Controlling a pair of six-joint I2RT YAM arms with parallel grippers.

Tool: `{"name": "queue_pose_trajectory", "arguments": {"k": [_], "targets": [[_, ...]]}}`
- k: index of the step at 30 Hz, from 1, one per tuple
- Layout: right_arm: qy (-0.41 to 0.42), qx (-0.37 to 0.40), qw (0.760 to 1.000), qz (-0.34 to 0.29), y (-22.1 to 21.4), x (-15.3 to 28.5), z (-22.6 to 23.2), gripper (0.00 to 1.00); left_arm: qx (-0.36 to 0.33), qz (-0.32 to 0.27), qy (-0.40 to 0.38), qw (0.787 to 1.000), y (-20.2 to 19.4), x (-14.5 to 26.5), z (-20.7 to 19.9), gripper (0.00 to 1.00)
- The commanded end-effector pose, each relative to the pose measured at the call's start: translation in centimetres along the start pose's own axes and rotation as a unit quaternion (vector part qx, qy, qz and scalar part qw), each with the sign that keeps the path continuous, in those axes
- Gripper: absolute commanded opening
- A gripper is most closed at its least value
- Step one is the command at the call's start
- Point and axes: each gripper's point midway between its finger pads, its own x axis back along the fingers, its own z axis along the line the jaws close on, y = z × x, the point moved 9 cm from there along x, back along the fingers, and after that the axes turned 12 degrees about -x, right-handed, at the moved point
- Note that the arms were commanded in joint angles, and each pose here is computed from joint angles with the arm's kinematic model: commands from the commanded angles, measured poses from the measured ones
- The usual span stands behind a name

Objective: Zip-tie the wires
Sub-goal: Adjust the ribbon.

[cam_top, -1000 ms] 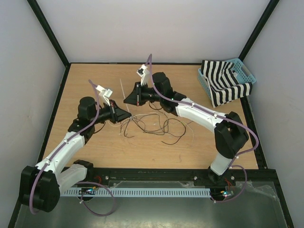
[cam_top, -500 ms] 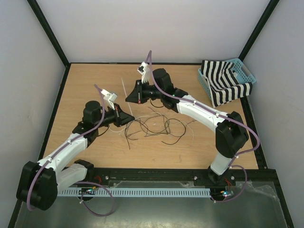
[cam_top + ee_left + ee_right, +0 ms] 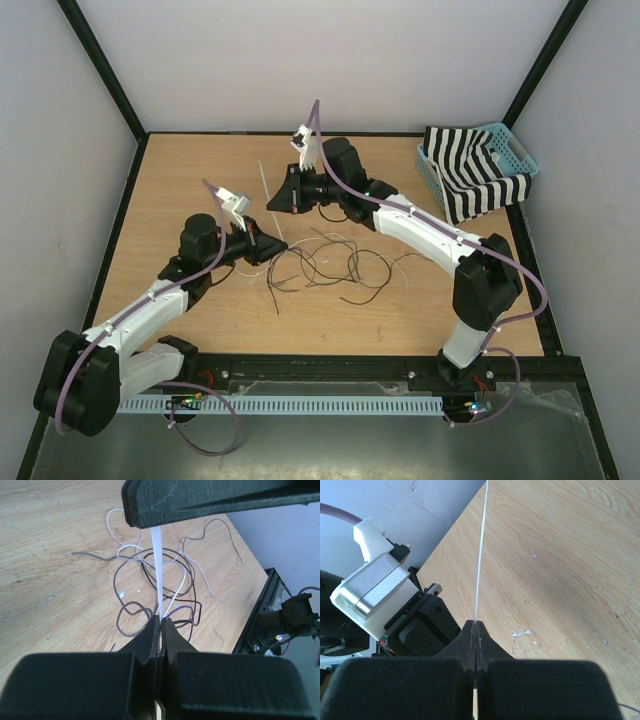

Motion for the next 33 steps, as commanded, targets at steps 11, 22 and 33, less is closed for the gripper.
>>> {"name": "queue_pose_trajectory", "arguments": {"k": [11,22,33], "targets": [[0.092,0.088,0.980,-0.155,7.7,2.8,6.1,0.00,0.081,0.132,-0.022,0.988,-6.1,0.7,-0.9,0.00],[-0.018,0.168,0.963,-0.208,5.6,10.0,1.8,0.76,0.089,0.119,0.002,0.989,-1.7,0.3,-0.2,0.00],[-0.210,0.165,0.930,-0.253,1.0,20.8,-5.0,0.95,0.071,0.135,-0.046,0.987,2.4,-5.0,-1.4,0.00]]}}
